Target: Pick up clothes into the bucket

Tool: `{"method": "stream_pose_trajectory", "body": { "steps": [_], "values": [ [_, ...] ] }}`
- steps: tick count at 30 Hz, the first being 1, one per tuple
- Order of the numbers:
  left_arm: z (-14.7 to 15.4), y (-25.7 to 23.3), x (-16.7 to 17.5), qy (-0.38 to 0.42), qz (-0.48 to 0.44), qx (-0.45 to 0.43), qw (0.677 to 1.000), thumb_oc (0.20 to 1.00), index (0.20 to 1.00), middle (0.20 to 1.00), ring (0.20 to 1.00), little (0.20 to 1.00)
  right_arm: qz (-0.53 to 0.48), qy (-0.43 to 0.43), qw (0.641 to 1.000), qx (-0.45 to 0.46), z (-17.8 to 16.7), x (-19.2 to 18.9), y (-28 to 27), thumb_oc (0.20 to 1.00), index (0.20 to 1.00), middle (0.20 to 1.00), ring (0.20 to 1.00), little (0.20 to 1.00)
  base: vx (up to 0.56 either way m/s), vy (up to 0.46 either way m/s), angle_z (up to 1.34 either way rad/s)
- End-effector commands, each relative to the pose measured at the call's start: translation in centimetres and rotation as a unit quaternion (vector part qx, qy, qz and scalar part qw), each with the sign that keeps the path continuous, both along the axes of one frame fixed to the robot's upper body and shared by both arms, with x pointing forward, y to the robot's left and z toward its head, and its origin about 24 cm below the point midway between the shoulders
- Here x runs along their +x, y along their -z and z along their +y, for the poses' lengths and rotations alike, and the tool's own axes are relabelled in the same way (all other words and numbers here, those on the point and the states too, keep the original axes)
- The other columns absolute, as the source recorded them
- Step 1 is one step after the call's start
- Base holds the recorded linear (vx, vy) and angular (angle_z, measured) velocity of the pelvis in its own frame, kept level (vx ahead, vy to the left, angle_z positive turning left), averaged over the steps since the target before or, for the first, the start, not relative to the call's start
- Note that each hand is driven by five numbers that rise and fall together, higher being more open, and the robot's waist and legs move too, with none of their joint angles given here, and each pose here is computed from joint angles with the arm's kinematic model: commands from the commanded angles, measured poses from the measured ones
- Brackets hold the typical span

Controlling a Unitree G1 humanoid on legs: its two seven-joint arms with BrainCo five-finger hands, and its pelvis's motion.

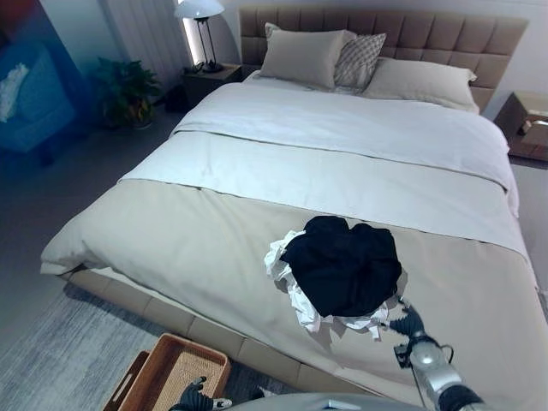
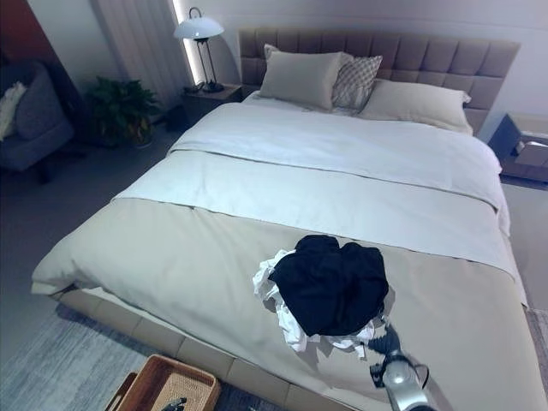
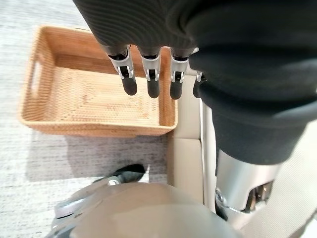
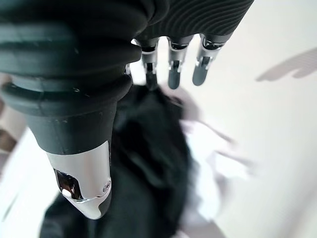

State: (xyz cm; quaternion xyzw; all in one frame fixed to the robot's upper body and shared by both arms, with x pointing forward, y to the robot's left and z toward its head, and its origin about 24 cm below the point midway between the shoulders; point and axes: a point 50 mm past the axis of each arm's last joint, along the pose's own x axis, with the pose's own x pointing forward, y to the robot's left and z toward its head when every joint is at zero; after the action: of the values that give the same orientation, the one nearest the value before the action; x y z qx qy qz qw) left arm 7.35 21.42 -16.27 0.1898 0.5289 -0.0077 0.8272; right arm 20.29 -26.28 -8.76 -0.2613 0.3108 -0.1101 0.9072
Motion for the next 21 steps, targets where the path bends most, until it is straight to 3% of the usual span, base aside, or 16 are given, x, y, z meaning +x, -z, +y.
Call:
{"method": "stream_pose_trajectory", "body": {
  "steps": [1, 10, 21],
  "values": [
    [0.3, -0.3, 1.7, -0.009, -0.022, 0.013, 1.000, 1.000, 1.000, 1.000, 1.000, 1.000, -0.087, 0.009, 0.996, -0.007, -0.1, 3.8, -3.0, 1.000, 1.000, 1.000, 1.000, 1.000, -0.08, 0.006, 0.19],
    [-0.1, -1.4, 5.5, -0.010, -0.087, 0.029, 0.996, 1.000, 1.000, 1.000, 1.000, 1.000, -0.153, 0.033, 0.983, -0.098, -1.2, 8.8, -7.5, 1.000, 1.000, 1.000, 1.000, 1.000, -0.09, 0.008, 0.24],
    [-2.5, -3.0, 9.7, 0.000, -0.164, 0.009, 0.986, 1.000, 1.000, 1.000, 1.000, 1.000, -0.130, 0.063, 0.978, -0.153, -2.7, 11.2, -9.5, 1.000, 1.000, 1.000, 1.000, 1.000, -0.04, 0.022, 0.24]
  ]
}}
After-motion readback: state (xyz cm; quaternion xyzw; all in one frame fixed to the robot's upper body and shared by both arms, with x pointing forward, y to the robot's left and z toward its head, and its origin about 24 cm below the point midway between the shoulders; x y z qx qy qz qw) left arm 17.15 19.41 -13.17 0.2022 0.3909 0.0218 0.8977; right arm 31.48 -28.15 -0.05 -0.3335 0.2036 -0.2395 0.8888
